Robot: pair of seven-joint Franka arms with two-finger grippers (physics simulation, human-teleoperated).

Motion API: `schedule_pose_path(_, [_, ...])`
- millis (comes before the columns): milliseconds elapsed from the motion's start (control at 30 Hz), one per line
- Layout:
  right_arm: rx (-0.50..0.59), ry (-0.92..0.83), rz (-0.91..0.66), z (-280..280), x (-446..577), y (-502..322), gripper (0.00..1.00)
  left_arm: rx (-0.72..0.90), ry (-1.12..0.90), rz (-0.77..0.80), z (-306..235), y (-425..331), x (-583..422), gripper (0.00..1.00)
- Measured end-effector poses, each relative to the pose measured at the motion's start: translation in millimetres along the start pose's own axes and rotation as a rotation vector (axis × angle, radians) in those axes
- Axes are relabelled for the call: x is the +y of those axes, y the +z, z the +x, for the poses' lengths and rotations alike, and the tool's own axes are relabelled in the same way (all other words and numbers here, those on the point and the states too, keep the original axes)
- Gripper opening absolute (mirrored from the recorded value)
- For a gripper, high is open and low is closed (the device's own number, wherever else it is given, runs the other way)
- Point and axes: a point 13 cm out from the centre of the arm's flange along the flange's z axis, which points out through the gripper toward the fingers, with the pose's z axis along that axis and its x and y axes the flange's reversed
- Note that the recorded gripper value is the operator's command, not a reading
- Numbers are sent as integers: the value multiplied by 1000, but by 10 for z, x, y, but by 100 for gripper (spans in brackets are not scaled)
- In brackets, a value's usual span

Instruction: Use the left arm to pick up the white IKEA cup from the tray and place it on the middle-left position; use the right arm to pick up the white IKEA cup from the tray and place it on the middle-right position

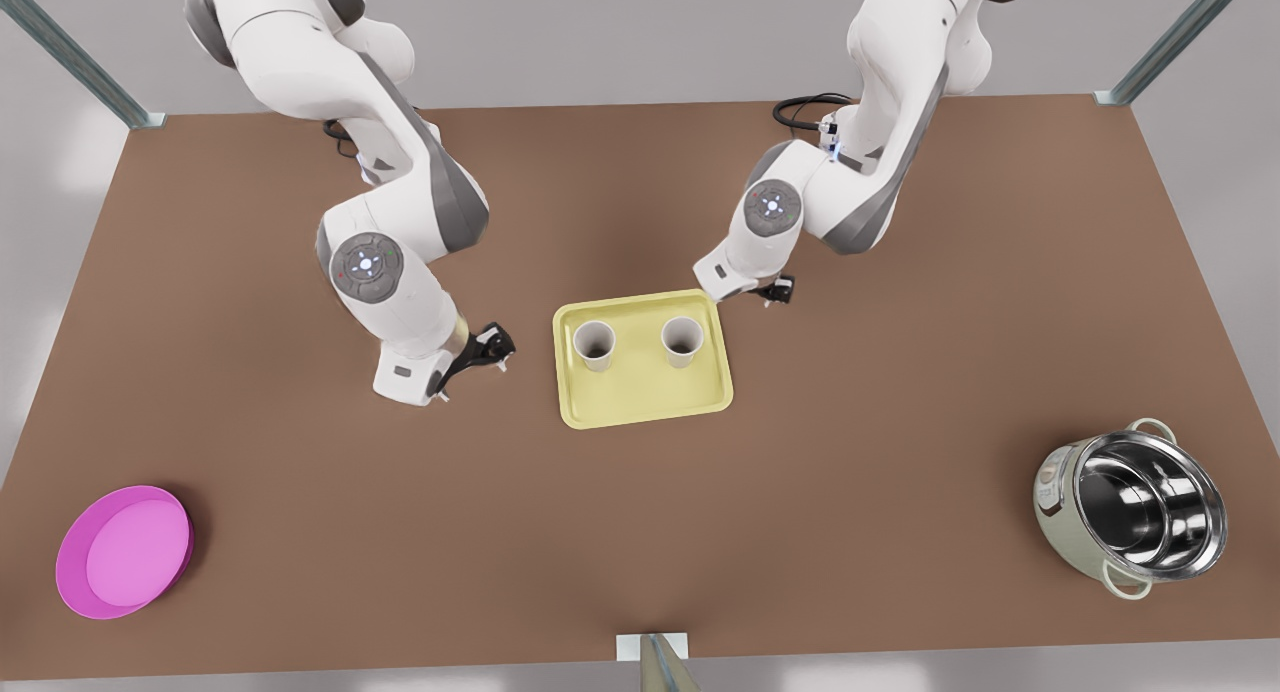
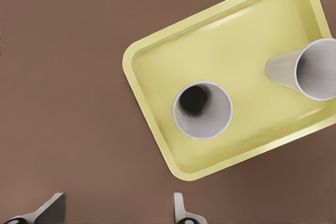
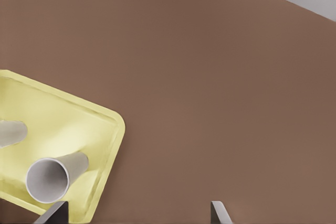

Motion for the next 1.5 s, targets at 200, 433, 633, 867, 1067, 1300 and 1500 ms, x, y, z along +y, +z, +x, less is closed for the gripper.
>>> schedule_pose_path(200, [32, -66, 5, 252, 625, 457, 100, -71, -109, 48, -258, -16, -76, 100])
schedule_pose_path(433, [-20, -88, -8, 195, 1060, 770, 100, -64, -134, 60, -374, 547, -491, 100])
schedule_pose_path(633, [-5, -69, -23, 202, 1159, 1334, 100, -76, -168, 36, -497, 881, -389, 100])
schedule_pose_path(867, [-8, -39, -33, 197, 1165, 1633, 100, -89, -194, 28, -581, 1136, -300, 100])
schedule_pose_path(1067, [15, -49, -32, 345, 1326, 1802, 100, -84, -206, 32, -594, 1403, -363, 100])
schedule_pose_path(1300, [53, -40, -29, 500, 1333, 2016, 100, -113, -223, 50, -663, 1392, -423, 27])
schedule_pose_path(1500, [92, -37, -32, 603, 1367, 2312, 100, -150, -243, 55, -706, 1060, -424, 11])
